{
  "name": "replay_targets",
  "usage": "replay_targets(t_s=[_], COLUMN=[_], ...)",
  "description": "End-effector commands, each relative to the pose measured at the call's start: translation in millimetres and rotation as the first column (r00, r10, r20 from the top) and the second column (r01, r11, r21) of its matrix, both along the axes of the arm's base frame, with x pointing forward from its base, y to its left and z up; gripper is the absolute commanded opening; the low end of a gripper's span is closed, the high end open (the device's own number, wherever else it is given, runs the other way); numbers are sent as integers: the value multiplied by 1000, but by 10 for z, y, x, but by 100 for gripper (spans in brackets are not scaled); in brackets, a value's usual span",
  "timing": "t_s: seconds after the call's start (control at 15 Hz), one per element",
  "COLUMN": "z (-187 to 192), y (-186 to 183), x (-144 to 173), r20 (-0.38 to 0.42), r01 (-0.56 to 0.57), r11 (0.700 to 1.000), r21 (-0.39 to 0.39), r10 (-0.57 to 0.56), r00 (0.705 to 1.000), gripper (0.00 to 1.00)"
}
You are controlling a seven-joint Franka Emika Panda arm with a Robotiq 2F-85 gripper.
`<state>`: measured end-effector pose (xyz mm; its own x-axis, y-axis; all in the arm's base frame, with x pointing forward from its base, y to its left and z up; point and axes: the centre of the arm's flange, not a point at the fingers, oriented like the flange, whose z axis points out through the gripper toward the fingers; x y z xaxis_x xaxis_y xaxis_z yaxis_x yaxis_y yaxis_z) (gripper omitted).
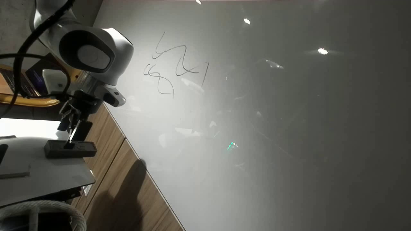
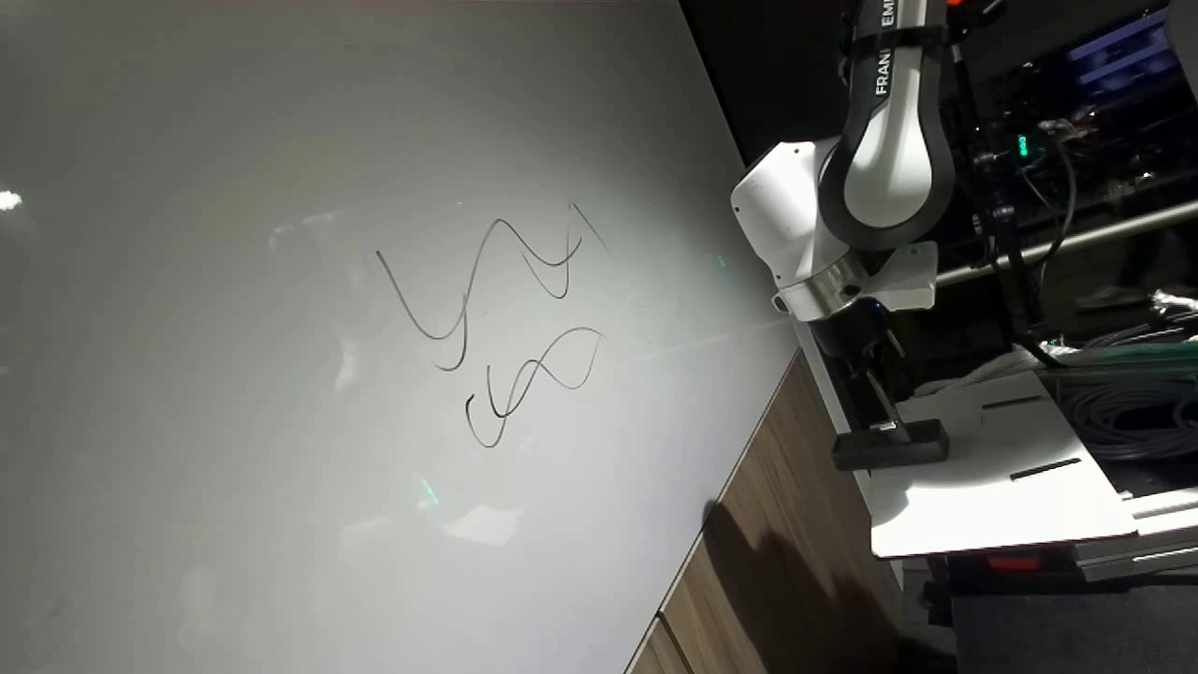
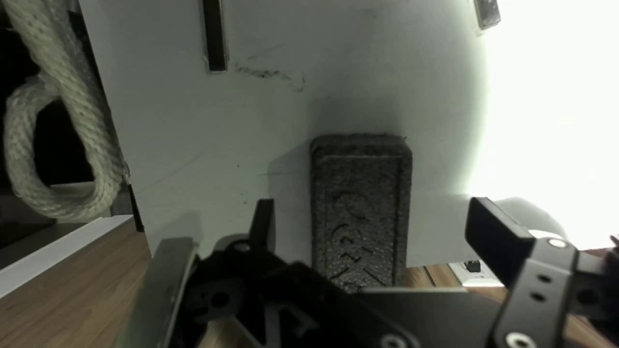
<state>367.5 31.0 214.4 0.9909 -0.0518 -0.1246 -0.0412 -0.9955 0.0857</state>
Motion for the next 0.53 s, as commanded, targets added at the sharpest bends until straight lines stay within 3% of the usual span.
replay_targets(t_s=[0.0, 0.47], z=[-81, -188], y=[-107, -108], x=[-55, -33], r20=[23, 22], r01=[-9, -22], r11=[1000, 1000], r21=[11, 20], r10=[8, 21], r00=[1000, 1000], gripper=[100, 100])
